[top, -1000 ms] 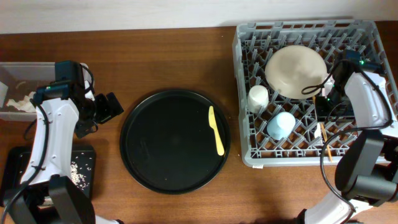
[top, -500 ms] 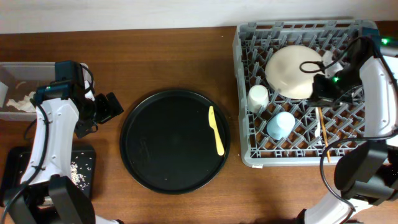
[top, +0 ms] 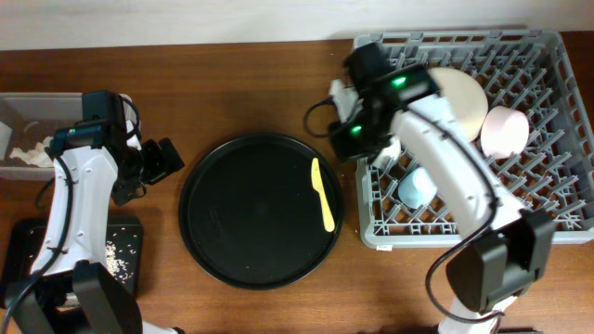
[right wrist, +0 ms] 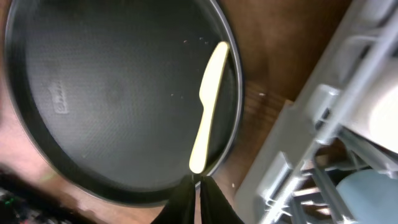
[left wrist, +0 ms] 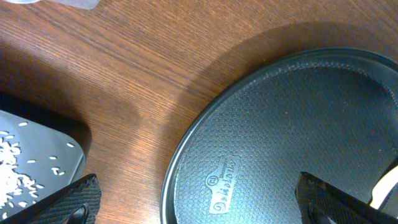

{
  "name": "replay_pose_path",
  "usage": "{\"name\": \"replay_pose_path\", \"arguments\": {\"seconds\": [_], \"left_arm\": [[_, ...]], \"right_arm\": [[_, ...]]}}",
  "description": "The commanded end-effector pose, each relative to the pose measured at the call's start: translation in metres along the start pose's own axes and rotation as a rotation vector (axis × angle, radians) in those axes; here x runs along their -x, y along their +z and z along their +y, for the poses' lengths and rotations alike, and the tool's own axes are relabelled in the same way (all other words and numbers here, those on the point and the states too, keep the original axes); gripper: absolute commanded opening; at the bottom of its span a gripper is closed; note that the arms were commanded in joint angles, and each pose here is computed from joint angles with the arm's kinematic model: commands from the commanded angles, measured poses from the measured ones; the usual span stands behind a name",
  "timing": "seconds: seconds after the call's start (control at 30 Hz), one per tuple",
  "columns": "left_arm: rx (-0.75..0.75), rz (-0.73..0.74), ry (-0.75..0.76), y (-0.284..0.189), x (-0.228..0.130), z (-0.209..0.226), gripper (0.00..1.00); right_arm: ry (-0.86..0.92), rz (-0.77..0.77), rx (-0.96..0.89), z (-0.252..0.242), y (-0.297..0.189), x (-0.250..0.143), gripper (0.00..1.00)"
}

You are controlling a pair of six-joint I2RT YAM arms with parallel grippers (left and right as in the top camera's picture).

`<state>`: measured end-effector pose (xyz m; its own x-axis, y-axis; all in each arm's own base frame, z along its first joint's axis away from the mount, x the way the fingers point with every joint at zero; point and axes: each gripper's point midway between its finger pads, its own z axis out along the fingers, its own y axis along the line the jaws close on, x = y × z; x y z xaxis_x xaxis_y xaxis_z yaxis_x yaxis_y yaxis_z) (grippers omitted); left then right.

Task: Sort waste into correct bins and load items into the dishwasher rack
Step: 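Move the right gripper back to the yellow knife on the tray, then grasp the yellow plastic knife with the right gripper and lift it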

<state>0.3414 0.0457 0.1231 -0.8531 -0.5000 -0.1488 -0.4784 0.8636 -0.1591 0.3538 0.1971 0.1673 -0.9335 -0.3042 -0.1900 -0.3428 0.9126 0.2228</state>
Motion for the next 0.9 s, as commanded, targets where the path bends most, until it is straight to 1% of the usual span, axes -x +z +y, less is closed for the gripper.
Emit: {"name": "replay_pose_path", "arguments": {"seconds": [0.0, 0.1, 0.2, 0.27, 0.37, 0.47, 0.6, 0.8, 0.87], "left_arm": [[-0.011, -0.011, -0.001, -0.004, 0.002, -0.002, 0.99], [-0.011, -0.011, -0.001, -0.004, 0.002, -0.002, 0.99], [-0.011, -0.011, -0.002, -0.004, 0.002, -0.002, 0.99], [-0.011, -0.011, -0.001, -0.004, 0.002, -0.002, 0.99], [-0.011, -0.011, -0.001, -0.004, 0.002, -0.002, 0.99], [-0.011, -0.011, -0.001, -0.004, 0.002, -0.002, 0.99], [-0.011, -0.011, -0.001, -0.004, 0.002, -0.002, 0.99], [-0.011, -0.011, -0.001, -0.004, 0.002, -0.002, 0.99], [-0.011, -0.011, -0.001, -0.004, 0.002, -0.002, 1.0]], "right_arm": [[0.009, 0.028, -0.178, 0.003, 0.034, -0.01, 0.09], [0.035, -0.072, -0.254, 0.006, 0.069, 0.001, 0.09], [0.123, -0.216, -0.209, 0.007, 0.098, 0.022, 0.09], [0.18, -0.278, -0.262, -0.008, 0.109, 0.025, 0.09], [0.187, -0.339, -0.291, -0.018, 0.121, 0.027, 0.11], [0.188, -0.363, -0.284, -0.02, 0.131, 0.028, 0.14], [0.193, -0.342, -0.313, -0.027, 0.144, 0.022, 0.14], [0.327, -0.326, -0.294, -0.029, 0.155, 0.014, 0.15], [0.333, -0.326, -0.293, -0.029, 0.155, 0.014, 0.15]]}}
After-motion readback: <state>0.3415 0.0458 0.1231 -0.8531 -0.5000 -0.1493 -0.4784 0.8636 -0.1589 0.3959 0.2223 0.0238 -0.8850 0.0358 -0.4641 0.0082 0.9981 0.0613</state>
